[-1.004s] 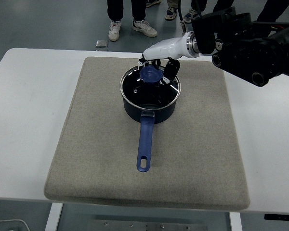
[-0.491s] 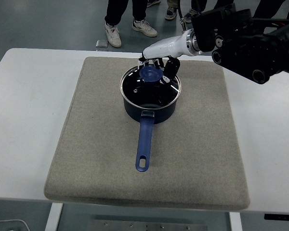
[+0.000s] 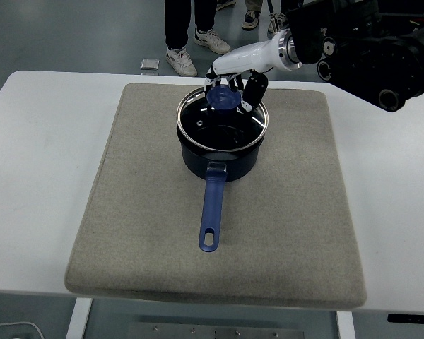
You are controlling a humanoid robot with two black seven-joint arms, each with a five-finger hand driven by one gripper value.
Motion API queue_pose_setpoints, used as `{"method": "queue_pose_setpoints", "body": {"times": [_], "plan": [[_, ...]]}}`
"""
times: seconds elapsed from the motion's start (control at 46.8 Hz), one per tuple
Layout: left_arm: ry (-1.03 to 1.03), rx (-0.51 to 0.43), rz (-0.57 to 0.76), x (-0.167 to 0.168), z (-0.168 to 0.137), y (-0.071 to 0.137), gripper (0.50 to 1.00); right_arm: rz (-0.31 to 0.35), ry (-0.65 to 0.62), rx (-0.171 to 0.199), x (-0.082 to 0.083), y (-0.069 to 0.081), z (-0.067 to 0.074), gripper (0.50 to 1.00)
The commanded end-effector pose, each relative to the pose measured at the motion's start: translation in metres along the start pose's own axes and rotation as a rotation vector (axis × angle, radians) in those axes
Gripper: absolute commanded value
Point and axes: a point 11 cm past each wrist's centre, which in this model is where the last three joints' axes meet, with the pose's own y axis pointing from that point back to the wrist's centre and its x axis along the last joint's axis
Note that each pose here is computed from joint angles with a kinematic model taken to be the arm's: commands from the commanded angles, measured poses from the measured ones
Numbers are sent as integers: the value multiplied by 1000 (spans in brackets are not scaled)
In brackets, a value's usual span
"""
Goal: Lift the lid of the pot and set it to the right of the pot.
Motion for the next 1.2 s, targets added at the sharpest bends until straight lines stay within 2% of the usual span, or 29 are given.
{"method": "queue_pose_setpoints", "body": {"times": [0.0,0.299,0.406,0.641,0.897,1.175], "plan": [[1,1,-1,0,0,0,1000,13,-12,-19,7,10,8,500],[-1,1,0,0,0,0,1000,47,-78,-125,8,53,61,500],[1,-1,-1,0,0,0,1000,51,-108,-163,-1,66,81,500],[1,-1,0,0,0,0,1000,49,-157,-224,-24,83,113,500],[-1,-1,-1,0,0,0,1000,50,-190,-251,-51,81,129,500],[1,-1,0,0,0,0,1000,59,-204,-254,-78,69,134,500]]}}
